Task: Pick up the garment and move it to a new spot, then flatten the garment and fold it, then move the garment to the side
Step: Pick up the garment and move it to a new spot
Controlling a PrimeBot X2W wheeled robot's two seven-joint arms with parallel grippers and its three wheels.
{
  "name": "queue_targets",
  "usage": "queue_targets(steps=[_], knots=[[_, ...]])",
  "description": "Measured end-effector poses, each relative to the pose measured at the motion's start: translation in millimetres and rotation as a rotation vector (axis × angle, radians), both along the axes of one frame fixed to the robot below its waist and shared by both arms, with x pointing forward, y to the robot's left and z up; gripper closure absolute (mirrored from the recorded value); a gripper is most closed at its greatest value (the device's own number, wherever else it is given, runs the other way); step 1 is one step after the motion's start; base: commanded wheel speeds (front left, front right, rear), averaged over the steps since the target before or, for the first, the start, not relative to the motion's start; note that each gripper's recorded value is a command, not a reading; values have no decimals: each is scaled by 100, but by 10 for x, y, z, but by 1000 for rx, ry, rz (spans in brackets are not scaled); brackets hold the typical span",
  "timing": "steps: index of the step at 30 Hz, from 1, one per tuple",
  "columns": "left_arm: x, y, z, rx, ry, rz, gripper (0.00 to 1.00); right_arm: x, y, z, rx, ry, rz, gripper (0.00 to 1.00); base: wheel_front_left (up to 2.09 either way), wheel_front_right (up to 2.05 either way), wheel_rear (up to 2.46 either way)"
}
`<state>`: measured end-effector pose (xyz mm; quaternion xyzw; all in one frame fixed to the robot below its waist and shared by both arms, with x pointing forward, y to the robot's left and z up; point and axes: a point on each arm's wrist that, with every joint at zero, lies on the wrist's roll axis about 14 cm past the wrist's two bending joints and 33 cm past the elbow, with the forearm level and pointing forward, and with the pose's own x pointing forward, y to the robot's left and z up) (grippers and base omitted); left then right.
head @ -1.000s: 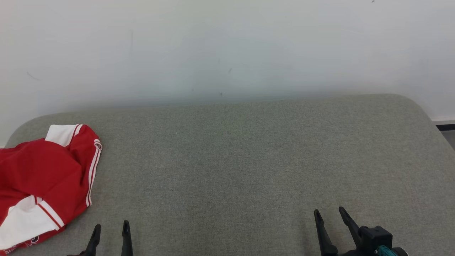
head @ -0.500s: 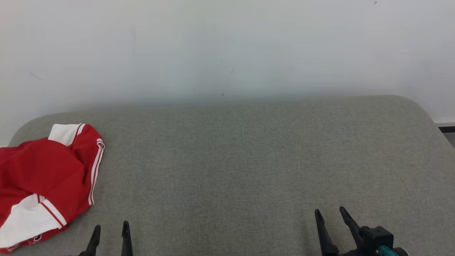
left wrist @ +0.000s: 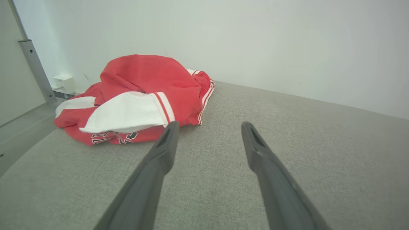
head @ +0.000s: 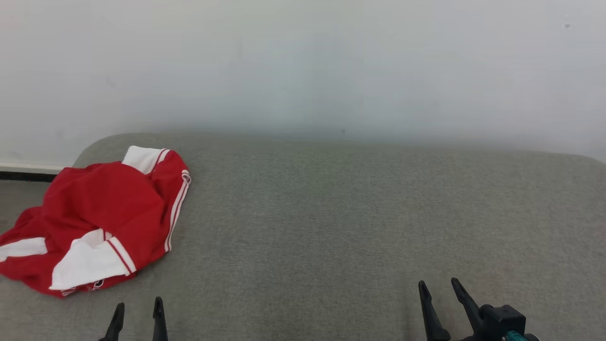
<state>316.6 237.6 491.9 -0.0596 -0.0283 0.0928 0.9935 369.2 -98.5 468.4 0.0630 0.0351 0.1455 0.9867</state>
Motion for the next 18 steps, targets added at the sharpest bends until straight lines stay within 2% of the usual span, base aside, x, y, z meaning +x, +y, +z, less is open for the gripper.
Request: queue_targets(steps=[18], knots=[[-860, 787, -97, 4, 13, 286, 0, 79, 976, 63, 20, -2, 276, 0, 0, 0, 0]])
